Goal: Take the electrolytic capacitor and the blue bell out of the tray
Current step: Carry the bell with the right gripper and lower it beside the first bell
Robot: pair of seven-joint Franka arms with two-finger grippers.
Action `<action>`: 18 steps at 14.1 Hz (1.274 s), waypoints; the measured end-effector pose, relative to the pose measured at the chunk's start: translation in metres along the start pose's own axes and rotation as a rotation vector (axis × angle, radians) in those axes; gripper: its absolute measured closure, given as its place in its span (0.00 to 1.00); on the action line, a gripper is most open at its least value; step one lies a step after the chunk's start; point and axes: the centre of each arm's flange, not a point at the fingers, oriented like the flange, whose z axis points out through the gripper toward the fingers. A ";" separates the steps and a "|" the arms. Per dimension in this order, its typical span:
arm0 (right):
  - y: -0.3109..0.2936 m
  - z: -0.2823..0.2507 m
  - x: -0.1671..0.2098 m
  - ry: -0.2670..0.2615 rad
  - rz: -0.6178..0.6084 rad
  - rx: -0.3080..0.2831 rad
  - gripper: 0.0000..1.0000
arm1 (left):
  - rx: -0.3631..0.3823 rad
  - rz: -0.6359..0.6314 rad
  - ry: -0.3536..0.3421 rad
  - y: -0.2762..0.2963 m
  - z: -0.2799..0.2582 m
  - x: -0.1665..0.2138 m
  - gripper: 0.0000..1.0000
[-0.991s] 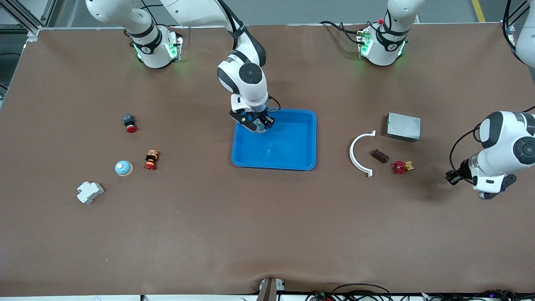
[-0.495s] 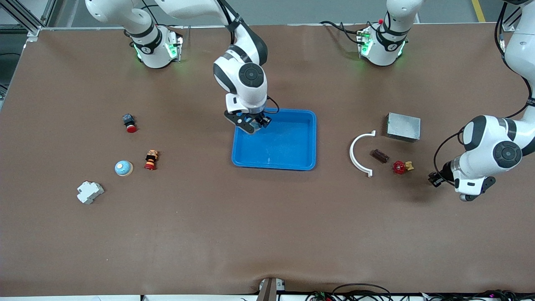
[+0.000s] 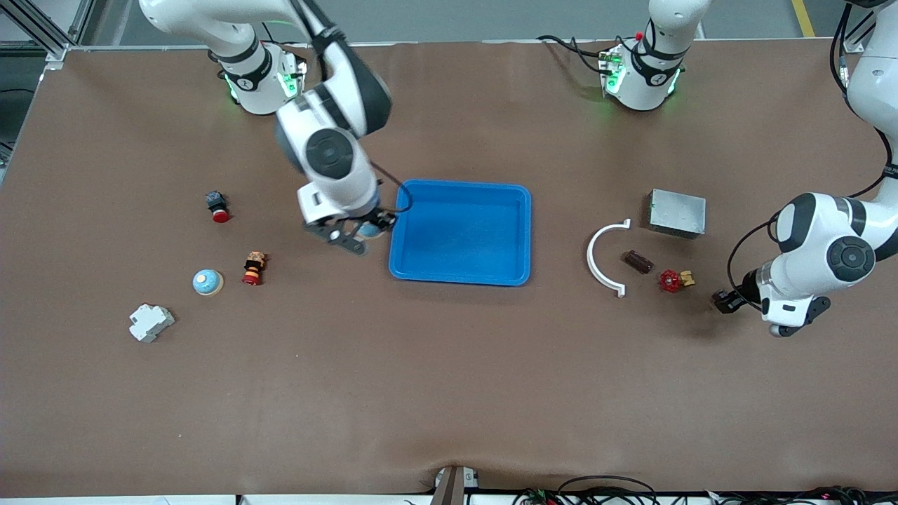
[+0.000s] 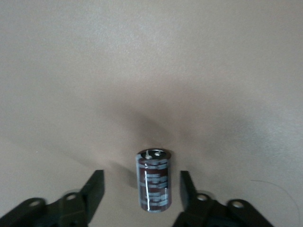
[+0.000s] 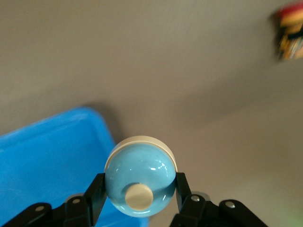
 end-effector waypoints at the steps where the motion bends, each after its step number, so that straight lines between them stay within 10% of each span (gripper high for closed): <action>1: 0.019 -0.002 0.024 0.011 -0.035 -0.007 0.37 | -0.007 0.006 0.009 0.003 -0.005 0.001 0.13; 3: 0.060 -0.004 0.070 0.035 -0.099 -0.028 0.37 | -0.021 0.071 0.044 0.012 -0.027 0.003 0.00; 18: 0.251 0.078 0.268 0.101 -0.372 0.004 0.37 | 0.037 0.394 0.099 0.119 -0.320 -0.084 0.00</action>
